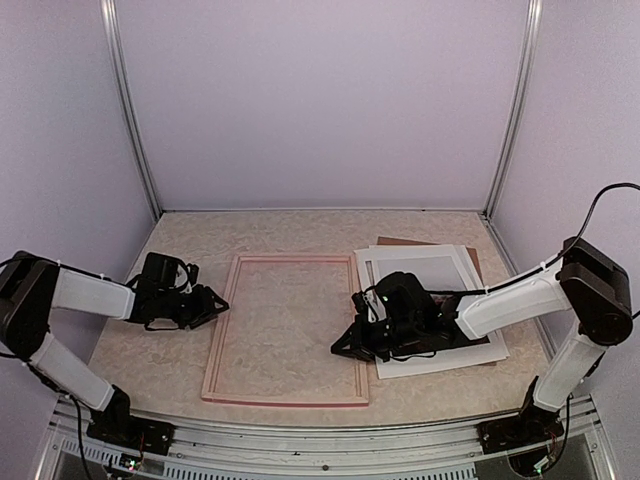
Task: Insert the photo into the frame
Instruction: Pass from the right arm to the left
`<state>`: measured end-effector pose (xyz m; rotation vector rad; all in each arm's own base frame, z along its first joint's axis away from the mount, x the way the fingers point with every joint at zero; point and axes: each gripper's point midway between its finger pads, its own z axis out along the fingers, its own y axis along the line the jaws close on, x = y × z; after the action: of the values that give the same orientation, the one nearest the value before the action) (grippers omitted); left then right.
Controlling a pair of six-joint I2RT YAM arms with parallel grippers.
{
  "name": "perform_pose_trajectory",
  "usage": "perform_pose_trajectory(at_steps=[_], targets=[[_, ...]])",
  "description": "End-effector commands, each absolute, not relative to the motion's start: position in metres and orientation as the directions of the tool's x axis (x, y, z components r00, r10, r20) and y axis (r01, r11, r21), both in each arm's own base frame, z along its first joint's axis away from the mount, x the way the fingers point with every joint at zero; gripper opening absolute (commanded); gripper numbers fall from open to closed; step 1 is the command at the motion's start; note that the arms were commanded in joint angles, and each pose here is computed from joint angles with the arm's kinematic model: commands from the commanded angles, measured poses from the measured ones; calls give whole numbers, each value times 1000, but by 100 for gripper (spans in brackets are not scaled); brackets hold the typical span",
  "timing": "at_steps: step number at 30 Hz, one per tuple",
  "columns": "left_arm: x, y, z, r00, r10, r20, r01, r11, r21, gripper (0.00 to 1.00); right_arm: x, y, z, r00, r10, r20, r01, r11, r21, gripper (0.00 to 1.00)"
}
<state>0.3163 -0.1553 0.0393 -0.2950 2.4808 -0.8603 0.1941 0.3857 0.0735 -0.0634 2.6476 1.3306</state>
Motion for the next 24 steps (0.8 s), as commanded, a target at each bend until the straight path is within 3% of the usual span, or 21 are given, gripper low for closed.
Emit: perform_pose_trajectory(at_steps=[1, 13, 18, 24], targets=[[322, -163, 72, -819, -358, -449, 50, 735, -677, 42, 197, 389, 73, -982, 29, -187, -134, 596, 792, 5], [323, -169, 97, -793, -357, -494, 126, 697, -706, 18, 198, 385, 68, -982, 25, -185, -132, 608, 783, 5], [323, -171, 102, -787, -352, -506, 146, 691, -708, 1, 199, 384, 69, -979, 17, -201, -148, 613, 776, 11], [322, -175, 122, -768, -342, -542, 190, 687, -702, 0, 207, 374, 62, -972, 4, -234, -175, 654, 736, 23]])
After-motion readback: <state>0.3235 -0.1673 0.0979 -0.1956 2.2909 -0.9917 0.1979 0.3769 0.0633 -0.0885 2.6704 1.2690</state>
